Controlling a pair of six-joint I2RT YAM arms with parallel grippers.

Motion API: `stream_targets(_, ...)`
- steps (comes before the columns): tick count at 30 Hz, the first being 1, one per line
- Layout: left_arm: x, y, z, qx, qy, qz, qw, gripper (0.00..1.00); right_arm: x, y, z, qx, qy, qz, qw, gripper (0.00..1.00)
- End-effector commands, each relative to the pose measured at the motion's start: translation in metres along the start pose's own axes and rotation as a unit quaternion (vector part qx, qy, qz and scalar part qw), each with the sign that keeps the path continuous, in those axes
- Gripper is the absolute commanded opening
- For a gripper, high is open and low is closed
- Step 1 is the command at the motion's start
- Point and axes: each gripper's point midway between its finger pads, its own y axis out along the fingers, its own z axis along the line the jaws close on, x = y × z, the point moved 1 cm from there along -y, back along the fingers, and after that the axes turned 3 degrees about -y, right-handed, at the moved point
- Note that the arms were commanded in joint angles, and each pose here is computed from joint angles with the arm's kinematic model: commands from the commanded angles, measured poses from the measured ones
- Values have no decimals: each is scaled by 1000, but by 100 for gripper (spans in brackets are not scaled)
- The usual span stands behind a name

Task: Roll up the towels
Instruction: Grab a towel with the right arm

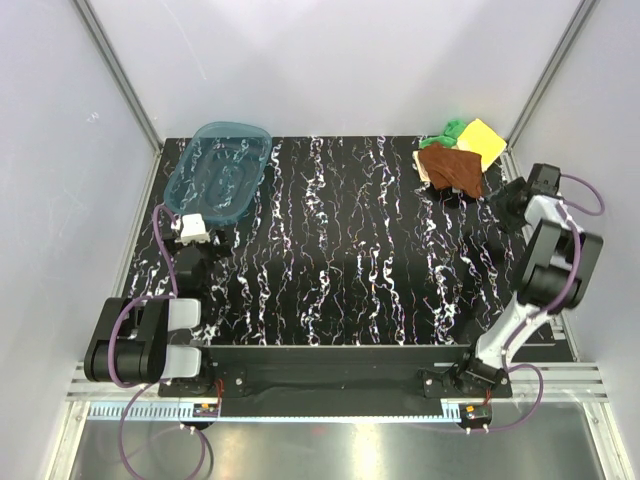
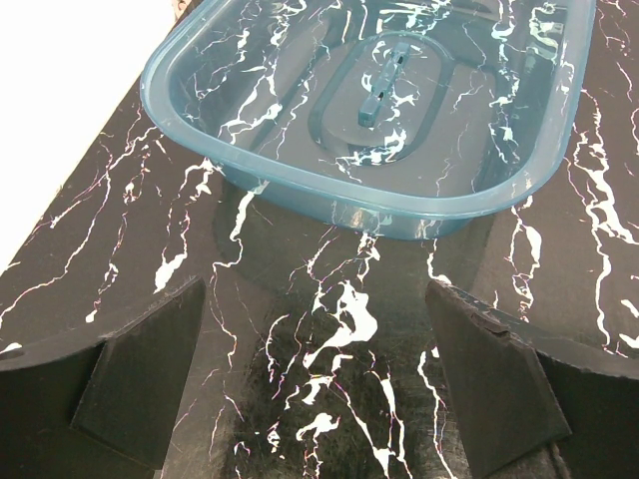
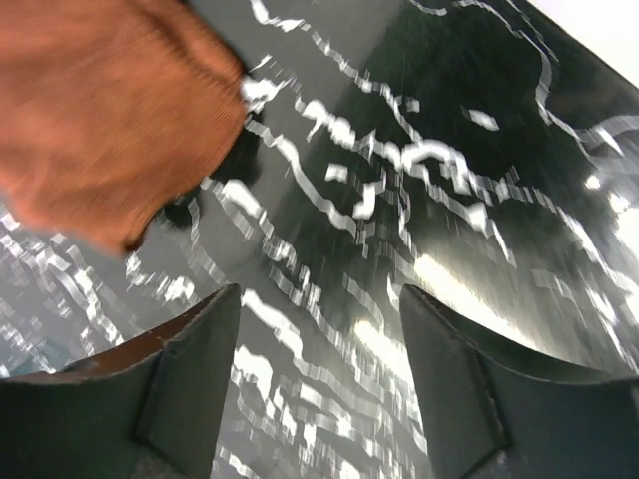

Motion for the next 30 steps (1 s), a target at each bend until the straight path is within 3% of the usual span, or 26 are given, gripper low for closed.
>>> stream_targets(1,26,6,-1,-1,-9,-45,999,99,25,18,23,33,16,-26,999,71)
stream_targets(10,27,7,-1,-1,-9,-45,999,99,61,64,55,77,37,-36,996,56)
stream_targets(30,27,7,-2,-2,-8,-45,999,99,21,110,63,56,17,36,998,49)
